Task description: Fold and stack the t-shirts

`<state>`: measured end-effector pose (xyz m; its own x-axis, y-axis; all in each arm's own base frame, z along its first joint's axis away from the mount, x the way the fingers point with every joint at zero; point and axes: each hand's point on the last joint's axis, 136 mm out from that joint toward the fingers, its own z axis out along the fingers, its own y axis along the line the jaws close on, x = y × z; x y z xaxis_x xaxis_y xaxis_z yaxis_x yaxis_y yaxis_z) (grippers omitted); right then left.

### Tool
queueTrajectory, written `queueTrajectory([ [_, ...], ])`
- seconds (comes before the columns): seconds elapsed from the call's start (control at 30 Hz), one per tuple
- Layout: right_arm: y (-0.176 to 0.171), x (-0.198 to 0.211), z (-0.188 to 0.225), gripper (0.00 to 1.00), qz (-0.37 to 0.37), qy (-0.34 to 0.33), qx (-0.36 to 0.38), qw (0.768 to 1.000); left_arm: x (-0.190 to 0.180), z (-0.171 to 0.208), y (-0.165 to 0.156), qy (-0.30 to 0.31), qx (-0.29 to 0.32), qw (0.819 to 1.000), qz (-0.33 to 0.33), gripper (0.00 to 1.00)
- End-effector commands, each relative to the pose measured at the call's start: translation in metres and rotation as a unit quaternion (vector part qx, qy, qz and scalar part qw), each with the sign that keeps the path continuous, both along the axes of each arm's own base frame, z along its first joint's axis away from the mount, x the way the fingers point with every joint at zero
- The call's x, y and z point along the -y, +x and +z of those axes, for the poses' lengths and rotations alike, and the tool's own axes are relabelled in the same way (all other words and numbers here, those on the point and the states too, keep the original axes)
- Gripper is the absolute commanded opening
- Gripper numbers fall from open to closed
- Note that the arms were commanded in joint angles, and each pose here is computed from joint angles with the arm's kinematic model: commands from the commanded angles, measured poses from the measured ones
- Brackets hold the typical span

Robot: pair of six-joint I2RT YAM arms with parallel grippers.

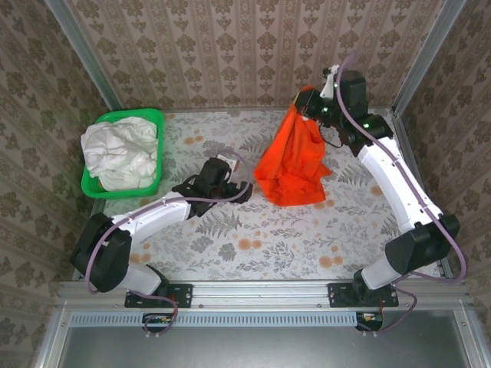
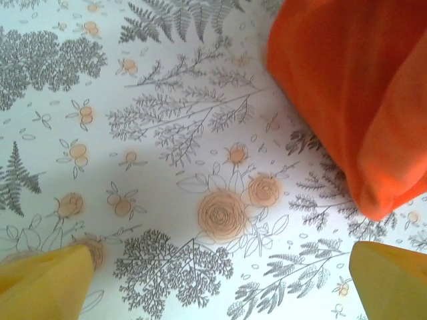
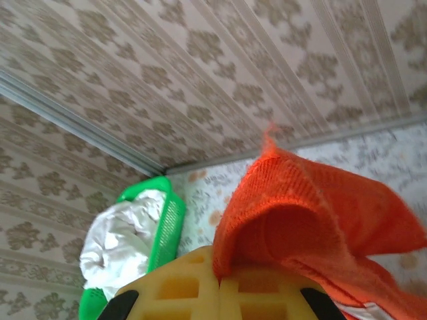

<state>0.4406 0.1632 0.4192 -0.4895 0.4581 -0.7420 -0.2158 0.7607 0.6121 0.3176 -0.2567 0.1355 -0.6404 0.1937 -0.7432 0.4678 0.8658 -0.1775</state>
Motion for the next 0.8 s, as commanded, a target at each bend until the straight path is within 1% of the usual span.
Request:
queueTrajectory([
  [0.0, -0.014, 0.004, 0.065, 0.0, 0.004, 0.0, 0.087, 0.996, 0.027, 0.046, 0.01, -0.063, 0.044, 0.996, -0.036, 1.0],
  [0.23, -0.022, 0.002, 0.097, 0.0, 0.021, -0.009, 0.127, 0.992, 0.059, 0.08, 0.041, -0.098, 0.095, 0.989, -0.058, 1.0],
  [0.3, -0.026, 0.002, 0.104, 0.0, 0.023, -0.008, 0.134, 0.991, 0.075, 0.089, 0.051, -0.108, 0.103, 0.985, -0.082, 1.0],
  [0.43, -0.029, 0.005, 0.104, 0.0, 0.019, -0.012, 0.133, 0.991, 0.11, 0.093, 0.06, -0.133, 0.094, 0.977, -0.137, 1.0],
  [0.5, -0.028, 0.008, 0.102, 0.0, 0.014, -0.015, 0.128, 0.992, 0.129, 0.095, 0.055, -0.148, 0.09, 0.969, -0.176, 1.0],
  [0.6, -0.026, 0.013, 0.099, 0.0, 0.003, -0.016, 0.122, 0.992, 0.144, 0.088, 0.041, -0.144, 0.081, 0.962, -0.216, 1.0],
  [0.67, -0.023, 0.017, 0.098, 0.0, -0.005, -0.014, 0.119, 0.993, 0.148, 0.082, 0.034, -0.149, 0.069, 0.96, -0.226, 1.0],
  [0.77, -0.019, 0.026, 0.104, 0.0, -0.018, -0.006, 0.126, 0.992, 0.146, 0.065, 0.026, -0.146, 0.05, 0.962, -0.226, 0.99],
])
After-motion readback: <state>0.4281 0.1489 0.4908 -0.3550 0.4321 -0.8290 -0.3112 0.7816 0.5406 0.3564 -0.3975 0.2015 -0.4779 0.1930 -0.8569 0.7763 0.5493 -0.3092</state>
